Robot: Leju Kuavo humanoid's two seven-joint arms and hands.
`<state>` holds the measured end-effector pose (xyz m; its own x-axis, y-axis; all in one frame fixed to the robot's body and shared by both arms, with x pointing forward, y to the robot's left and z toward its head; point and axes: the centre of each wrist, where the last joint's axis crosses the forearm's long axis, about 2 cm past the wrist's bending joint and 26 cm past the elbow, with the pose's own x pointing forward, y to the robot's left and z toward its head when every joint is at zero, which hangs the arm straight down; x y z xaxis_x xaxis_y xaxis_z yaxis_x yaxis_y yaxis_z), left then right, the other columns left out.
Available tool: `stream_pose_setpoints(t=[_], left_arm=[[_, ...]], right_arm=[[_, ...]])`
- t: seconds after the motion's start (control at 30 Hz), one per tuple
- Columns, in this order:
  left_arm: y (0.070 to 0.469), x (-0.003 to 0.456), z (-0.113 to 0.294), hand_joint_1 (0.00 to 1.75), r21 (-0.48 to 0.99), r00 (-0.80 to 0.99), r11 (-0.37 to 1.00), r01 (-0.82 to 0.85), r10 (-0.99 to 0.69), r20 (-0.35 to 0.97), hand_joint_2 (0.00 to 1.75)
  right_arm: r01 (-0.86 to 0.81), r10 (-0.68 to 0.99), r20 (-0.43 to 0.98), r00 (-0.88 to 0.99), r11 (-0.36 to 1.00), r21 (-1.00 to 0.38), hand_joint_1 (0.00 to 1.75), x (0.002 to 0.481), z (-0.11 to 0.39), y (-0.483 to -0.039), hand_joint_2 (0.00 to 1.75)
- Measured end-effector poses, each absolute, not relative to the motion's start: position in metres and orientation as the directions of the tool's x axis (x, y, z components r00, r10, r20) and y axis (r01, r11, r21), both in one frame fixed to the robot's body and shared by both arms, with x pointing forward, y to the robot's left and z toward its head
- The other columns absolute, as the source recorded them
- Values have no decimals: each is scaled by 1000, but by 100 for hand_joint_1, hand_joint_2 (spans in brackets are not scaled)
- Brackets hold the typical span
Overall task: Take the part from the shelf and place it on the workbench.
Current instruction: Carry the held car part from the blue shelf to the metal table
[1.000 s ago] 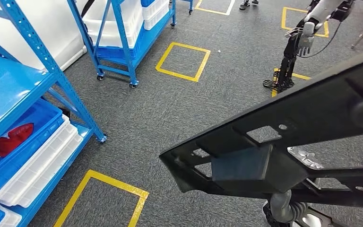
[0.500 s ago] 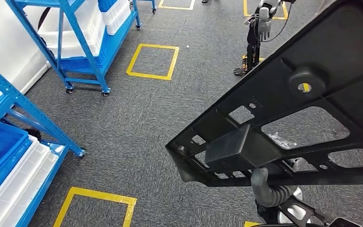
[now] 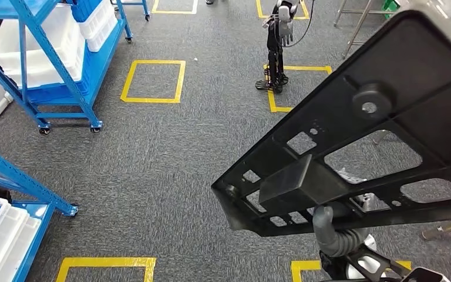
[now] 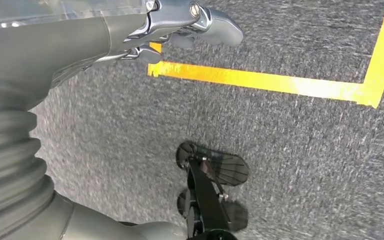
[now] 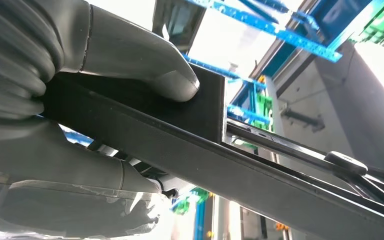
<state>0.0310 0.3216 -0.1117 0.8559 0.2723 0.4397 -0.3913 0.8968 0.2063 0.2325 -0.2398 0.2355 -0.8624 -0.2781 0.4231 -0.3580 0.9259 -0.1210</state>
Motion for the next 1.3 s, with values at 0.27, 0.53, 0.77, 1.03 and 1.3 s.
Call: stream_pose_setpoints(t=[0.27, 0.53, 0.77, 1.03, 1.3], left_arm=[[316, 29, -112, 0, 202, 859, 900, -386, 271, 433, 175], [305, 33, -112, 0, 190, 862, 905, -382, 274, 427, 175], [300, 30, -113, 0, 183, 867, 910, -372, 270, 420, 175], [298, 33, -112, 0, 172, 872, 922, -346, 248, 423, 175], [302, 31, -112, 0, 197, 869, 912, -361, 252, 426, 175]], right_arm=[[-362, -276, 443, -853, 924, -121, 175, 228, 230, -246, 175], [-348, -265, 423, -866, 928, -131, 175, 232, 235, -243, 175], [-352, -273, 422, -865, 928, -122, 175, 236, 236, -241, 175], [-312, -237, 410, -881, 942, -125, 175, 240, 239, -244, 175], [-235, -158, 407, -900, 961, -146, 175, 240, 237, -252, 175]])
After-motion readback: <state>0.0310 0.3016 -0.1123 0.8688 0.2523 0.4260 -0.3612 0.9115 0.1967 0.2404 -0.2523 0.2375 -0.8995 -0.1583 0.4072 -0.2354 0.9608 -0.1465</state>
